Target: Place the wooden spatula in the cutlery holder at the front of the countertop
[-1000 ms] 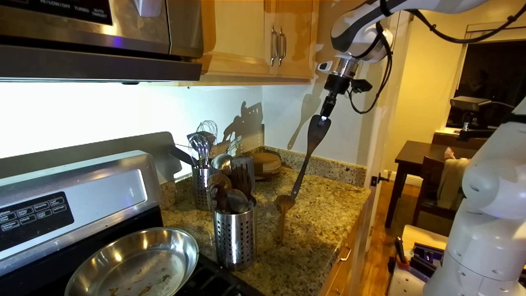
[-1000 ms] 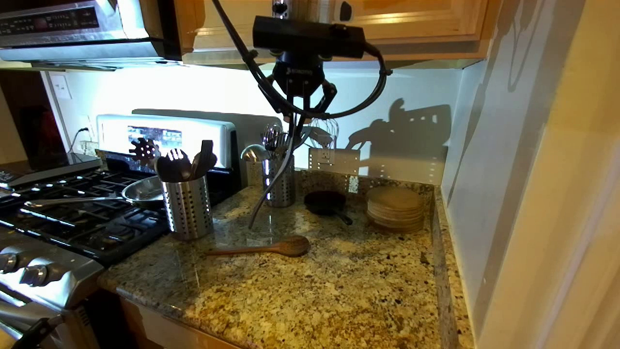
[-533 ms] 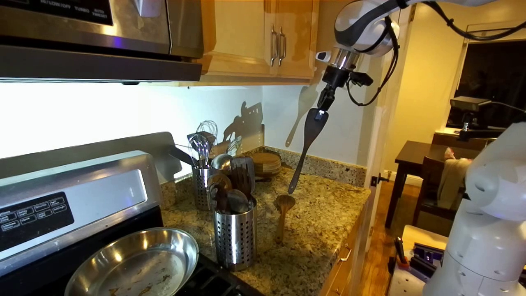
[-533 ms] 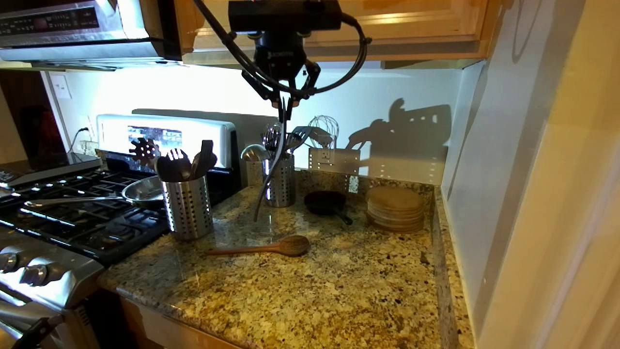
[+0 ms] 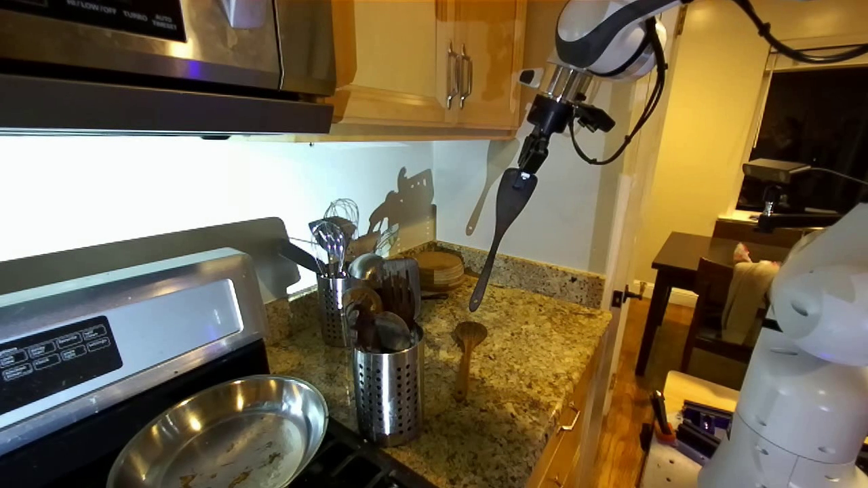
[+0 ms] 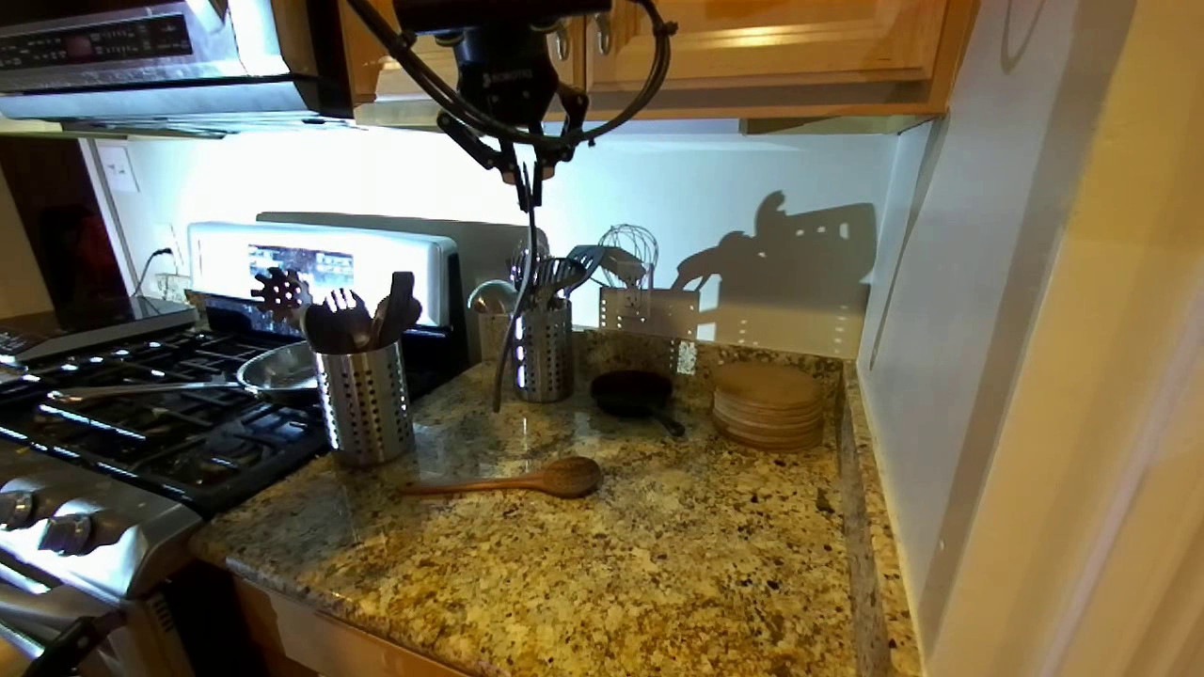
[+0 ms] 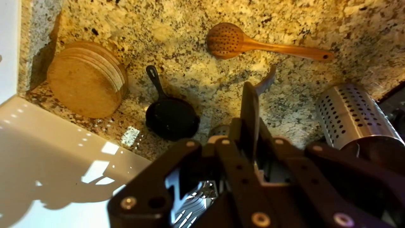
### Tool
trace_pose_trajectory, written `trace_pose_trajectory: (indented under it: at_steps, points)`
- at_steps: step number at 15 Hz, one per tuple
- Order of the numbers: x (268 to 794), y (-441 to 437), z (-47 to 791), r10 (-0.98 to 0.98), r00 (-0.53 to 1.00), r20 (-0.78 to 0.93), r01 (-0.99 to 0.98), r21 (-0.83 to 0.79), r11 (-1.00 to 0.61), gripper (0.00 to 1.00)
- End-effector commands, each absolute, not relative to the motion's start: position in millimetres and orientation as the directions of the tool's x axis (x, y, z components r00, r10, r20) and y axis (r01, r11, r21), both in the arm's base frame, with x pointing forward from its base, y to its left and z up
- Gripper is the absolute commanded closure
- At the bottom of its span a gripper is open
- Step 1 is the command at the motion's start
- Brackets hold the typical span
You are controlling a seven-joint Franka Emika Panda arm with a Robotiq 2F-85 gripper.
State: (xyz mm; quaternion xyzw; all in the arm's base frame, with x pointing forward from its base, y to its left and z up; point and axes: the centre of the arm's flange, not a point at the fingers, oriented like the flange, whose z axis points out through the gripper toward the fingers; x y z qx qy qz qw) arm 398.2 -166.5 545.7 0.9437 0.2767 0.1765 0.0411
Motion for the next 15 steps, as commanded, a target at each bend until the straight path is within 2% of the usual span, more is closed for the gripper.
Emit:
trace_pose_trajectory:
  at_steps: [1,7,8,15]
  points:
    - [398,-167,546,0.537,0.785,0.31,0.508,0.176,-0.843,0.89]
    - [398,-167,545,0.537,0.785,0.31,0.508,0.177,-0.843,0.89]
    - [397,-163,549,0.547,0.778,0.309,0.514,0.188,-0.837,0.94]
    - [391,-118,589,0.673,0.685,0.278,0.624,0.251,-0.74,0.95]
